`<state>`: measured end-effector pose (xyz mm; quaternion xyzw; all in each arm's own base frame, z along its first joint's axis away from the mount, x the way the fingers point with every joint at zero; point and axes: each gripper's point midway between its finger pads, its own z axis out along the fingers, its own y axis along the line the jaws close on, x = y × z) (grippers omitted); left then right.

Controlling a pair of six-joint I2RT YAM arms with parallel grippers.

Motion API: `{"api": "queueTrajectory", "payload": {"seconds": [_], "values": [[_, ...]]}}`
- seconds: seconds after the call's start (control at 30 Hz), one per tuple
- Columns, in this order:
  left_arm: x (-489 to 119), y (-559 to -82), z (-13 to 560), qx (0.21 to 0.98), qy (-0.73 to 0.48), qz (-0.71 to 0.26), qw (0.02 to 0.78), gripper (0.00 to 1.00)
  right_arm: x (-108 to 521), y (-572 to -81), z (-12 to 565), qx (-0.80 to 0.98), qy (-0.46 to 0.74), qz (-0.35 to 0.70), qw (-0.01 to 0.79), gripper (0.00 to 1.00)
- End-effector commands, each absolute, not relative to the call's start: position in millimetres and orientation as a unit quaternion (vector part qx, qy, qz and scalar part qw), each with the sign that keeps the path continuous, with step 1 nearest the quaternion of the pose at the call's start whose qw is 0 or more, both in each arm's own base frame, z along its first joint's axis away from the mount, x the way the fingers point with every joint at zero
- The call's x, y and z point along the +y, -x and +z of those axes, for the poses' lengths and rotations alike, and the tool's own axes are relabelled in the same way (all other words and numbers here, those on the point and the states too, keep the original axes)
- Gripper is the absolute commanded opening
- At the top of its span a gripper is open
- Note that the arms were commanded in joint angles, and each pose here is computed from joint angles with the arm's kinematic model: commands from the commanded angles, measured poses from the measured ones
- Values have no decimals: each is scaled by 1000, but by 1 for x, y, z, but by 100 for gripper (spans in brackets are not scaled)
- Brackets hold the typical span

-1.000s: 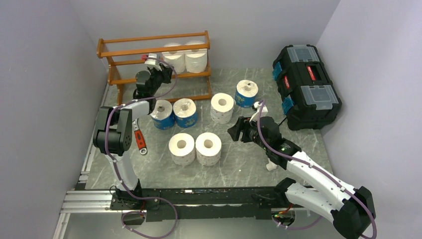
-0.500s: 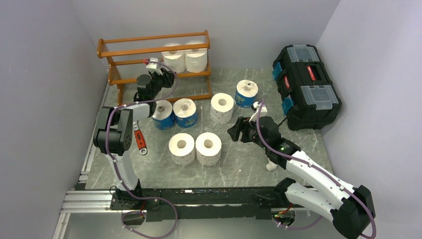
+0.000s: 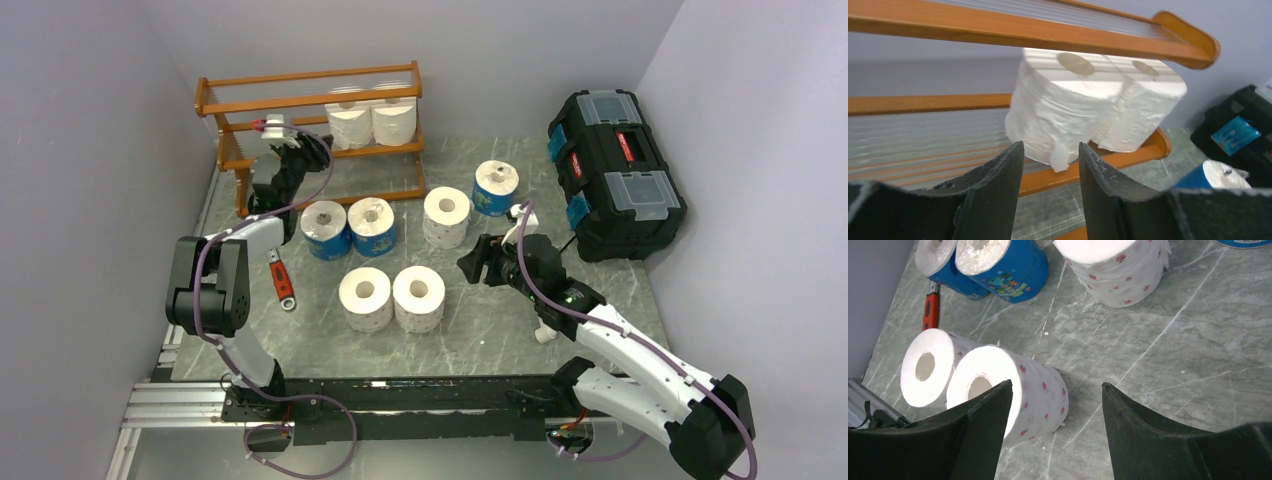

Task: Place and organize the paper towels onto the shelf
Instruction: Place the paper towel on the shelf, then move the shelf to the center of the board.

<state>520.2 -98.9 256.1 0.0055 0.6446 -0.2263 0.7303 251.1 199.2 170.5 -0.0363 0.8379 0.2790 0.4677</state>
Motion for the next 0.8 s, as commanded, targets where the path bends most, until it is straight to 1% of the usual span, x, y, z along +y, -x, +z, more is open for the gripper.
{"api": "queueTrajectory", "payload": {"seconds": [0.0,0.07,0.2,0.33,0.47,0.53,0.6,0.63,0.67,0.7,0.77], "values": [[-73,-517,276,635,68,-243,730,51,201,-255,191,815,38,293,498,68],[-66,-514,273,645,97,-243,718,56,200,-255,192,814,37,293,500,68],[-56,-500,268,666,130,-226,699,62,197,-257,191,815,33,284,504,69],[-42,-481,258,705,180,-188,660,64,194,-260,187,819,27,273,503,71],[-29,-453,242,747,221,-135,612,67,183,-267,182,830,-6,243,503,72],[-20,-437,234,770,242,-105,581,70,177,-269,179,837,-23,225,498,77],[-10,-415,221,793,276,-69,539,78,173,-269,177,843,-35,214,492,84],[-7,-405,219,800,287,-57,523,80,171,-270,177,845,-45,210,490,88],[-6,-397,216,807,294,-48,510,96,168,-270,175,847,-55,205,488,92],[-5,-388,214,814,300,-41,495,99,167,-271,174,847,-64,203,487,95],[-6,-372,213,825,306,-39,473,99,165,-272,175,846,-73,201,488,98]]}}
